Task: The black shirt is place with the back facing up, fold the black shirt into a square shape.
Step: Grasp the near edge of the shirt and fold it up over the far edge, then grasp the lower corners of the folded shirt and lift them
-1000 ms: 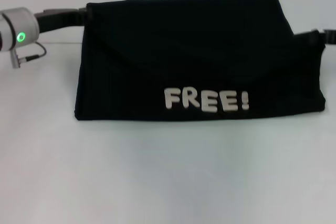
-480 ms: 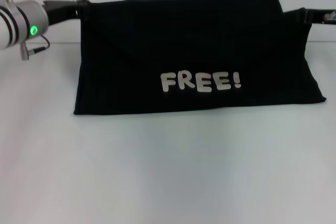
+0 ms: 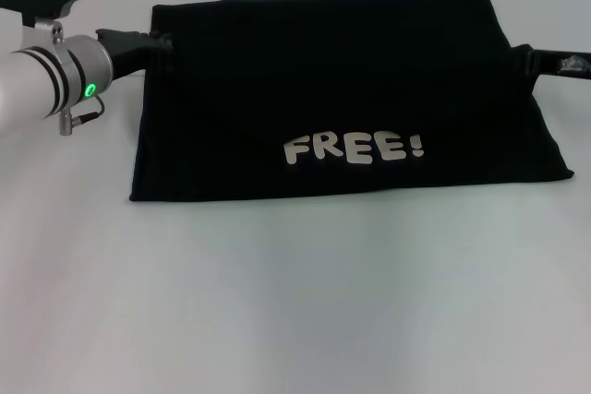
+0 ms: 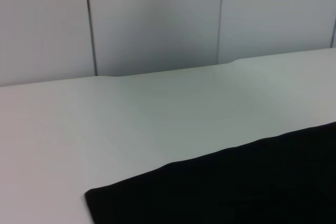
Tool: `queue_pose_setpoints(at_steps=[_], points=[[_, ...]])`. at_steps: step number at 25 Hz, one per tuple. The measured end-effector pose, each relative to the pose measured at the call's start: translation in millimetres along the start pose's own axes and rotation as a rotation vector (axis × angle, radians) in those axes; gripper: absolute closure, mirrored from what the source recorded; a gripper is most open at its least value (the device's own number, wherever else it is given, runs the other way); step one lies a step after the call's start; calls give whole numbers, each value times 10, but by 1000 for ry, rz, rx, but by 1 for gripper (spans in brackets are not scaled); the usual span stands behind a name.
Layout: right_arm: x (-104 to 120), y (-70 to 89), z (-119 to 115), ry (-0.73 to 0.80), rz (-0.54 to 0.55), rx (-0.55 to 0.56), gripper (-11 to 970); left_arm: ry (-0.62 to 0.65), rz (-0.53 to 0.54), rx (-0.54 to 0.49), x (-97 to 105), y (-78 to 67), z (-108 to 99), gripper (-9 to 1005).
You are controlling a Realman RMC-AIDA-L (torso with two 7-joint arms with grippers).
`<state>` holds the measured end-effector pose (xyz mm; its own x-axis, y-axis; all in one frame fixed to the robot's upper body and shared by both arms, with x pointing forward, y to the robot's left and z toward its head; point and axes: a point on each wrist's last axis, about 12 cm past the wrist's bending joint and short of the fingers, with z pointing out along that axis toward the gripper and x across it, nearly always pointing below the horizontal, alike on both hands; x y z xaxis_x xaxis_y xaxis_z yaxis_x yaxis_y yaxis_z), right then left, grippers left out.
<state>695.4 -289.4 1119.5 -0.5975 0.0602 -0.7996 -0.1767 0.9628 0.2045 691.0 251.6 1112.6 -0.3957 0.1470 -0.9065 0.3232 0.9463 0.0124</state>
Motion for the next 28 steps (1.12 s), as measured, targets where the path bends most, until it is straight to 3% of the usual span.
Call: queue_pose_setpoints(at_steps=[2,9,12,17,22,28], points=[[46,-5,-1,7,6,-2,878,1,8,-8,11,-5,3,958],[95,-50,-61,-5,14,-16,876,12,36,-7,24,-5,3,793],[66,-57,-97,-38,20,-16,647,13,55,-12,18,13,-6,706],[-19,-73,-197,-105,29,-74,406,-6,31,-34,-34,104,-50,505],[-21,-142,-422,-148,95,-241,395,-5,-65,62,31,229,-292,298],[179,-212,-700,-101,76,-436,396,24,-83,240,237,254,-687,213]])
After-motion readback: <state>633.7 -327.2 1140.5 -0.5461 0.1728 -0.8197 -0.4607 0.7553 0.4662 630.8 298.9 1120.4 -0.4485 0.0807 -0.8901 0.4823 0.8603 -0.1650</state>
